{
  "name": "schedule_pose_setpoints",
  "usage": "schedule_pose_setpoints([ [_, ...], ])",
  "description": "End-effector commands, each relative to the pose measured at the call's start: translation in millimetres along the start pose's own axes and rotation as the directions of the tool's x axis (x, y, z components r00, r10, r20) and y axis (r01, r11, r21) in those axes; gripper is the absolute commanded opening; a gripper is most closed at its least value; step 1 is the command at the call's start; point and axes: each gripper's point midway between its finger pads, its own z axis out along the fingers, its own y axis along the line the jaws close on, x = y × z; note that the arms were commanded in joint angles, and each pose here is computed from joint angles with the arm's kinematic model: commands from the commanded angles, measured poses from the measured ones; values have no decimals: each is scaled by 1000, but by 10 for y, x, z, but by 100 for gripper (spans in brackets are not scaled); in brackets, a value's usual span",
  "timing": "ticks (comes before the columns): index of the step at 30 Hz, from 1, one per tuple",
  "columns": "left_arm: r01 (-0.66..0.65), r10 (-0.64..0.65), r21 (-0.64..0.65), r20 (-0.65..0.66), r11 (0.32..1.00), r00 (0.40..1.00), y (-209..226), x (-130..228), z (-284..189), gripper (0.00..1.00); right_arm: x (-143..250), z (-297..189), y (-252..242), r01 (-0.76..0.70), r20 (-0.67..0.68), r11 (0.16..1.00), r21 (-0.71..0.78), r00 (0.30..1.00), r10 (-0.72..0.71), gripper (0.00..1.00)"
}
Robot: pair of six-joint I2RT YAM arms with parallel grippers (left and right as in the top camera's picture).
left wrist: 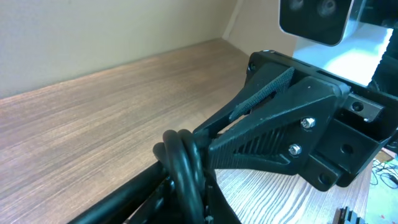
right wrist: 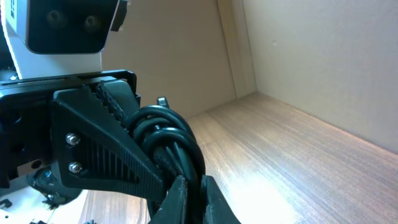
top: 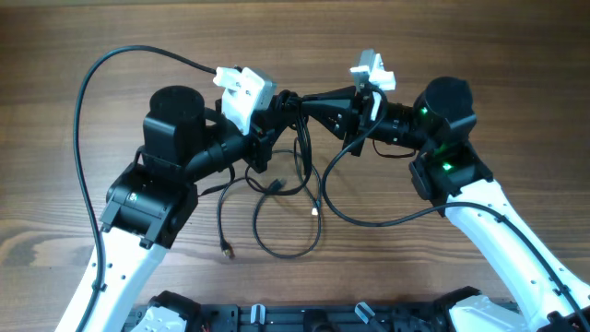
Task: Untangle cables
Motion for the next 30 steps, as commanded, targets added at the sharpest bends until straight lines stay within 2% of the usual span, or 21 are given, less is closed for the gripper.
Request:
schedule_pose_setpoints([
  [1, -22, 21, 42, 23, 999, 1000, -108, -75, -38, 4, -33, -13, -68, 5, 5, 999, 40, 1000, -5, 4],
  [4, -7, 7, 3, 26, 1000, 1000, -40, -82, -36, 4, -2, -20, -179, -66, 6, 993, 102, 998, 66, 4],
  [7, 140, -130, -153, 70, 978, 989, 242, -126, -60, 4, 101, -60, -405, -208, 19, 951, 229, 978, 209, 4],
  [11, 264, -233, -274, 139, 925, 962, 480, -158, -119, 4, 255, -136, -626, -372, 61, 857, 355, 925, 376, 4],
  [14, 296, -256, -277, 172, 914, 951, 502, -209, -130, 4, 411, -220, -777, -485, 108, 753, 445, 864, 492, 4],
  [16, 294, -252, -274, 179, 916, 951, 499, -231, -131, 4, 471, -247, -811, -508, 115, 722, 470, 846, 521, 4],
  [21, 291, -254, -272, 163, 917, 953, 489, -196, -125, 4, 399, -230, -800, -489, 121, 745, 454, 862, 492, 4],
  [23, 263, -234, -268, 135, 927, 963, 468, -151, -115, 4, 292, -176, -714, -426, 95, 811, 402, 900, 425, 4],
  [26, 174, -163, -193, 69, 966, 984, 312, -91, -72, 4, 94, -77, -470, -252, 44, 931, 263, 967, 249, 8],
  [30, 65, -65, -56, 18, 996, 998, 65, -48, -38, 4, 36, -20, -170, -28, -12, 995, 96, 999, 29, 19],
])
